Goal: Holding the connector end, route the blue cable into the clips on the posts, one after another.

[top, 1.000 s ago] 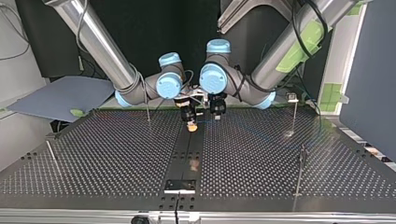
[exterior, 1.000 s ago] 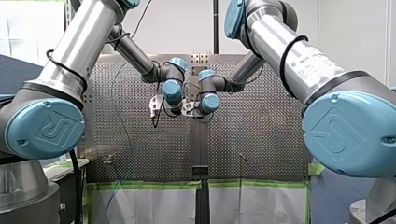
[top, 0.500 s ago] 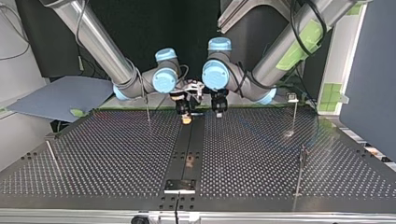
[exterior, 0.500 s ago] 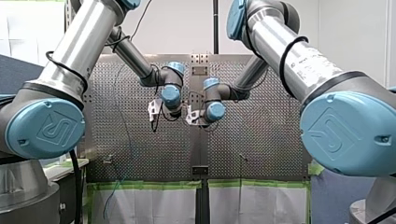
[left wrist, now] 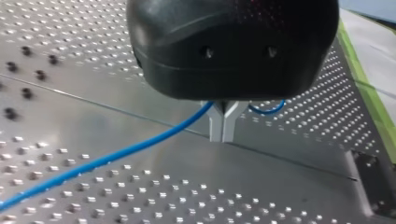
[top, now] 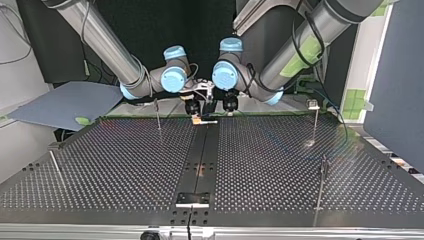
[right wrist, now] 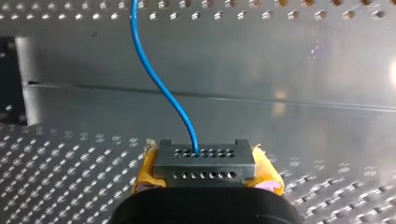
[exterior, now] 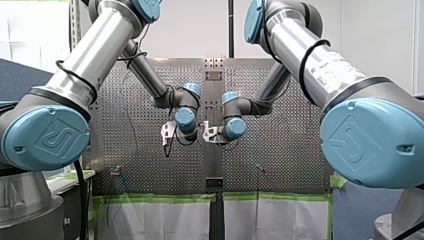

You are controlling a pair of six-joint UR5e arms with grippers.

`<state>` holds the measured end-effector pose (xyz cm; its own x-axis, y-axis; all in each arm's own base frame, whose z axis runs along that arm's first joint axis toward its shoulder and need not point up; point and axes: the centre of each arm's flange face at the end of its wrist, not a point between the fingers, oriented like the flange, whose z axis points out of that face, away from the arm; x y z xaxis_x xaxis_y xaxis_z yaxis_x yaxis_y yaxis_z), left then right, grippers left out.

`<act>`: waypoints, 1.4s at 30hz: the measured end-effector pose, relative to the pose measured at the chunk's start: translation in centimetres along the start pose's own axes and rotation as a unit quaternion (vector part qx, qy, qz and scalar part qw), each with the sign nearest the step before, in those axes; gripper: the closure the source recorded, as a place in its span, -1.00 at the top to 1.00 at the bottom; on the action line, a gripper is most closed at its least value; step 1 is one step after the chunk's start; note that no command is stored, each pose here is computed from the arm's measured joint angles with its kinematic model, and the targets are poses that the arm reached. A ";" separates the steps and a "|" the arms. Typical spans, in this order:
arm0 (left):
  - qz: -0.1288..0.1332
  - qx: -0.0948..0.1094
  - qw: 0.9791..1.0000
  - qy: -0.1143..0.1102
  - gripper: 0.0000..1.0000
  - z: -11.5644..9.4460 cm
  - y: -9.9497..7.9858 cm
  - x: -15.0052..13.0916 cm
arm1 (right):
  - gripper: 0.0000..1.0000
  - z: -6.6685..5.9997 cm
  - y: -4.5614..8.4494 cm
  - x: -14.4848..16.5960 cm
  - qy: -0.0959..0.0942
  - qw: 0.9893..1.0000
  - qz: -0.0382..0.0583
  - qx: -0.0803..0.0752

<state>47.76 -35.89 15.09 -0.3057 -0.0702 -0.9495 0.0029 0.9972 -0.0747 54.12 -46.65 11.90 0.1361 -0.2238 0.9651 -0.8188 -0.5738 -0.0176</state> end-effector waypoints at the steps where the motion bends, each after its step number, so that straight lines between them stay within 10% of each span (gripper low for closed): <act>1: 0.000 0.001 1.000 0.000 -1.00 0.2 0.0 0.4 | -1.00 -0.1 0.2 -0.4 -0.002 1.000 0.000 -0.001; 21: 0.025 0.022 0.999 0.009 -1.00 0.3 -0.6 6.1 | -1.00 -3.6 2.7 -7.7 -0.038 0.999 -0.004 -0.033; 30: 0.039 0.043 0.998 0.019 -1.00 -0.3 -2.5 10.4 | -1.00 -5.7 4.2 -10.9 -0.062 0.996 -0.021 -0.053; 42: 0.046 0.077 0.996 0.007 -1.00 -3.6 -6.6 12.2 | -1.00 -8.2 6.5 -13.3 -0.060 0.994 -0.016 -0.093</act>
<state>40.54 -43.21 5.12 -0.3112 0.0230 -0.9501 0.1775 0.9835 -0.0343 42.40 -40.93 1.09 0.2202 -0.3071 0.9259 -0.9002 -0.4295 0.0716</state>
